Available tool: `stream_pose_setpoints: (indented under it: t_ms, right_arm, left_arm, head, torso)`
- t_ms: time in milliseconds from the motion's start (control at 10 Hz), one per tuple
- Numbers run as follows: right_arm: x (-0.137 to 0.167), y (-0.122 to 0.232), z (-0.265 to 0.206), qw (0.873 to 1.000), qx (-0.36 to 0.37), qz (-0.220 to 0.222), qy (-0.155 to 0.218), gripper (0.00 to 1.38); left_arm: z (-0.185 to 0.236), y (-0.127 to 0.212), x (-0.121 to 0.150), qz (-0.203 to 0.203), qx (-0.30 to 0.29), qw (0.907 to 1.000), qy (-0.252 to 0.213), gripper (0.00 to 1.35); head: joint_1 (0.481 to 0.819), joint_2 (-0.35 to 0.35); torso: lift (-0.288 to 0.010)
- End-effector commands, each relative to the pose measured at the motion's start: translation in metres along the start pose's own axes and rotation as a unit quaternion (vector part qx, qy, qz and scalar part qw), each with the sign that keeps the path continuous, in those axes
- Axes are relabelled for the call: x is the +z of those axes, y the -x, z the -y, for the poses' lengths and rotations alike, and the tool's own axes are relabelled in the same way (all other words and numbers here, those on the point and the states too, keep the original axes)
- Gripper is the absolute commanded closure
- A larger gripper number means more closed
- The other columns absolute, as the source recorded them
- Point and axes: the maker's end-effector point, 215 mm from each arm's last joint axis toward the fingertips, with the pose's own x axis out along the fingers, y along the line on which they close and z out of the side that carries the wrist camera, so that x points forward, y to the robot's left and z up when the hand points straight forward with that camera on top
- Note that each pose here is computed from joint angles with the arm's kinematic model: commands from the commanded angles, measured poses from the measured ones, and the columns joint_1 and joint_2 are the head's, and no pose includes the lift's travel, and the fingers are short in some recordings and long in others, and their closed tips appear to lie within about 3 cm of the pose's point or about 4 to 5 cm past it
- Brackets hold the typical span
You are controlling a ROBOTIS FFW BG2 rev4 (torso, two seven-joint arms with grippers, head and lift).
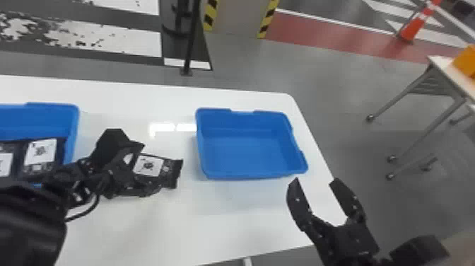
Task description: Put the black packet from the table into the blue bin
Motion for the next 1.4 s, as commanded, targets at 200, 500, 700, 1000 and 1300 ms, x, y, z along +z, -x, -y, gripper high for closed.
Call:
stream_pose_setpoints:
  t_ms: [200, 500, 700, 1000, 1300]
  right_arm:
    - [-0.001, 0.000, 0.001, 1.000, -0.001, 0.000, -0.004, 0.11]
    - [-0.001, 0.001, 0.001, 1.000, -0.001, 0.000, -0.005, 0.11]
    - [-0.001, 0.001, 0.001, 1.000, -0.001, 0.000, -0.006, 0.12]
    - [-0.002, 0.004, 0.001, 1.000, -0.002, -0.002, -0.011, 0.11]
    - [-0.001, 0.004, 0.001, 1.000, -0.002, -0.002, -0.008, 0.11]
  left_arm:
    - [0.002, -0.012, -0.021, -0.039, -0.005, 0.9992, -0.009, 0.17]
    - [0.006, -0.012, -0.024, -0.044, -0.008, 0.9989, -0.012, 1.01]
    - [0.009, -0.013, -0.017, -0.031, -0.011, 0.9991, -0.025, 1.22]
    - [-0.002, 0.004, 0.022, 0.003, -0.005, 0.9999, -0.013, 1.22]
    - [-0.030, 0.058, 0.085, 0.052, 0.029, 0.9976, -0.035, 1.22]
  head:
    - [0.695, -0.350]
    - [0.695, -0.350]
    - [0.695, -0.350]
    - [0.695, -0.350]
    - [0.695, -0.350]
  torso:
    - [-0.110]
    - [-0.110]
    - [-0.110]
    - [-0.110]
    - [-0.110]
